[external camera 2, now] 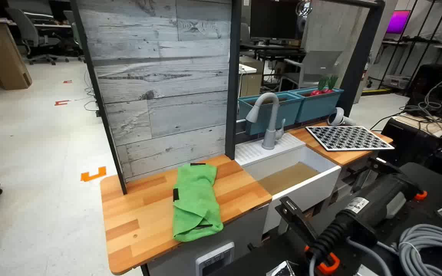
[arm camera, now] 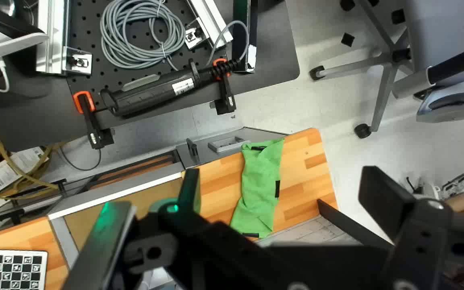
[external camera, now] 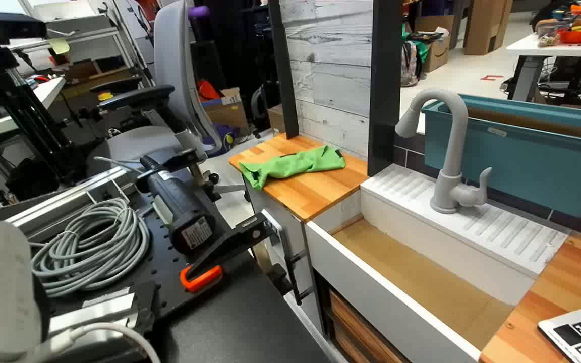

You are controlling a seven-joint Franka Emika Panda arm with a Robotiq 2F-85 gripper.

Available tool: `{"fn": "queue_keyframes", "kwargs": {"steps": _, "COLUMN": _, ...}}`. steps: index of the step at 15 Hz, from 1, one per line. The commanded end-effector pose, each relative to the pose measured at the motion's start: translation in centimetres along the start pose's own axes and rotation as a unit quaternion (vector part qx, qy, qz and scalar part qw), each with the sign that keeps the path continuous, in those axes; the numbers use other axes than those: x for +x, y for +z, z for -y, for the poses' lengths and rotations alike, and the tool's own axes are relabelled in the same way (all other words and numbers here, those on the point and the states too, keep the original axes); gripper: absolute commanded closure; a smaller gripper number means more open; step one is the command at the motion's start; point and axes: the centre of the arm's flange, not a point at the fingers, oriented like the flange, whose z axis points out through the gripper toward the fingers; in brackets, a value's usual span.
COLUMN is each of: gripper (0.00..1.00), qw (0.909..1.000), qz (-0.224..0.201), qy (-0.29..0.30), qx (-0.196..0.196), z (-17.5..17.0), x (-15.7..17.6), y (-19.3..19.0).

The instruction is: Move the green towel to the right

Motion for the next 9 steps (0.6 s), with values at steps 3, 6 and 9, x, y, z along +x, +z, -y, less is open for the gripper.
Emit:
{"fn": "queue_keyframes", "kwargs": {"steps": 3, "gripper": 0.00, "qw": 0.9997, "qz": -0.020, "qy": 0.006, "qx": 0.013, "z": 0.7, "x": 1.2, "y": 1.5}}
{"fn": "queue_keyframes", "kwargs": {"steps": 6, "gripper": 0.00, "qw": 0.9993, "qz": -0.037, "qy": -0.001, "qx": -0.007, "z": 1.8, "x": 3.9, "y": 5.3}}
{"fn": "queue_keyframes", "kwargs": {"steps": 9, "gripper": 0.00, "qw": 0.9986, "qz": -0.027, "qy": 0.006, "qx": -0.045, "z": 3.5, "x": 7.4, "y": 11.5}}
